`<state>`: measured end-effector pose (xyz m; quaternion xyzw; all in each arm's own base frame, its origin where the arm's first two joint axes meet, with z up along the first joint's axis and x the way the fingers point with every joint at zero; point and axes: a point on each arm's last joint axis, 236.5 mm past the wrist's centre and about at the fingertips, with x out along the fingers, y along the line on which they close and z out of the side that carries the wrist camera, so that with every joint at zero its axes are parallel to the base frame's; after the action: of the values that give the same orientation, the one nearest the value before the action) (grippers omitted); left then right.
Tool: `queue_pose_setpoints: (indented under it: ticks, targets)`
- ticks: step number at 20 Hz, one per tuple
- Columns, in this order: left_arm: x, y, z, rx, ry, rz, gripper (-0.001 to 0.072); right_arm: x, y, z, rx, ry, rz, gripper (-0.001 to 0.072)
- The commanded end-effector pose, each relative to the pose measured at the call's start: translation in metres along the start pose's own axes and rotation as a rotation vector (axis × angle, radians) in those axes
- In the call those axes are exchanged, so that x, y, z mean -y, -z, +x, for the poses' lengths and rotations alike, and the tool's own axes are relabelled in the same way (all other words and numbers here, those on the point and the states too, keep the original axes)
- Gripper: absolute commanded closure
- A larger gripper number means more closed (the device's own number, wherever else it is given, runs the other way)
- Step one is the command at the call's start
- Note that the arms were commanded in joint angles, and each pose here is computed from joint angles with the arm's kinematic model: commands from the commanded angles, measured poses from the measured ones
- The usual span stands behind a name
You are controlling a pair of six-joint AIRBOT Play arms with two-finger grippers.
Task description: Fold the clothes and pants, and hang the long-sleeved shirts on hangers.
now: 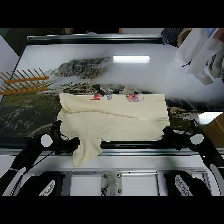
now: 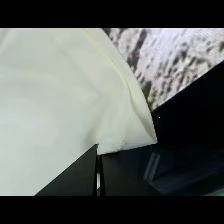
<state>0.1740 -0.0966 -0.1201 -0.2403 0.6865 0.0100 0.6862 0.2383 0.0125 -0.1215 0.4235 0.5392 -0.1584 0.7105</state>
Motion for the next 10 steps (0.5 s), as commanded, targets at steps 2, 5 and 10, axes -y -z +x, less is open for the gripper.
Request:
queue_pose_setpoints:
  ticks: [2, 5, 10]
  targets:
    - [-0.009, -0.009, -0.025, -0.027, -0.048, 0.096, 0.0698, -0.006, 0.007, -0.022, -0.085, 0.044, -0.137, 0.0702]
    - [-0.005, -0.011, -0.055, -0.043, -0.039, 0.198, 0.0698, 0.018, 0.008, -0.048, -0.161, 0.206, -0.268, 0.0703]
    - [0.019, -0.036, -0.103, 0.061, -0.005, 0.265, 0.0698, -0.004, -0.025, -0.076, -0.114, 0.229, -0.352, 0.0704]
